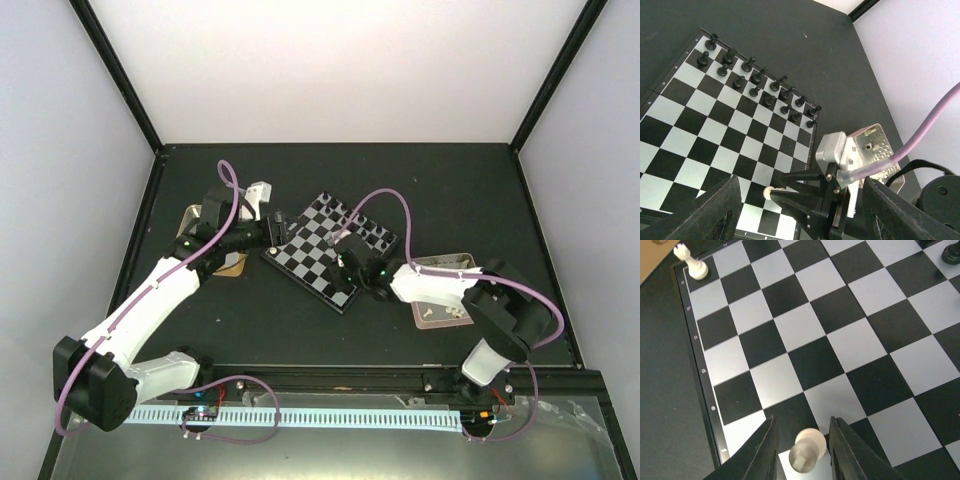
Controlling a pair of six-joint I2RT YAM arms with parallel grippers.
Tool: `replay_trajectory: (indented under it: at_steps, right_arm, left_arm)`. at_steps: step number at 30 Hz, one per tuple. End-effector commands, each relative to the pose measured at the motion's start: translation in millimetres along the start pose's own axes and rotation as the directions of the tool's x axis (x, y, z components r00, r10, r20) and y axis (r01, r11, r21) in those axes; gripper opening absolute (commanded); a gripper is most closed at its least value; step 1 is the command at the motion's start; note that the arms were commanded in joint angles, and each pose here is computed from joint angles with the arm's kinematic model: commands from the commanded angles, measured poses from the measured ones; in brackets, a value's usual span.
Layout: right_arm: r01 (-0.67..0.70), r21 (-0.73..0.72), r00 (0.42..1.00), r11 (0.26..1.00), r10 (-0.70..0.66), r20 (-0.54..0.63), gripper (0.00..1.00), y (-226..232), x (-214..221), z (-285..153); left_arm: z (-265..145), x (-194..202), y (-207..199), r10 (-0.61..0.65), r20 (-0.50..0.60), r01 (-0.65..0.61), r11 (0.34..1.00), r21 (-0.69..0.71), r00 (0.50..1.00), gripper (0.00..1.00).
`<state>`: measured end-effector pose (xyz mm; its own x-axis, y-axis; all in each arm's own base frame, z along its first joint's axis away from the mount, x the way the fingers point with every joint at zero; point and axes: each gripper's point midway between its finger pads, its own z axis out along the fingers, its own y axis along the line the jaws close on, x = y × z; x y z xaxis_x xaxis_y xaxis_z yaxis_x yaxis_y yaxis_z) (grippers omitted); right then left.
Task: Set up the chess pieces on the board
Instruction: Place the chess piece on the chessboard.
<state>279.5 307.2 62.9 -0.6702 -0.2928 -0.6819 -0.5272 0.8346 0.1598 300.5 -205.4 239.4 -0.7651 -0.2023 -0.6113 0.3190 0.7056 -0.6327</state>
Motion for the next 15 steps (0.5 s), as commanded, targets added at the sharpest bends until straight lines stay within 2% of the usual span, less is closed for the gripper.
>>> replay_trajectory:
  at_steps: [1, 8, 15]
  right_arm:
    - [-0.103, 0.052, 0.989, 0.993, 0.108, -0.104, 0.3, -1, 1, -5]
    - [-0.133, 0.179, 0.96, 0.975, 0.172, -0.219, 0.25, -14, 10, -13]
    - [-0.141, 0.177, 0.937, 0.974, 0.189, -0.294, 0.25, -7, 14, -16]
  left_arm:
    - [-1, 1, 8, 0.008, 0.002, -0.008, 1.0, -0.031, 1.0, 0.68]
    - [-1, 4, 12, 0.004, -0.007, -0.004, 0.999, -0.046, 1.0, 0.68]
    - [-3, 7, 15, 0.003, -0.009, -0.003, 0.998, -0.062, 1.0, 0.68]
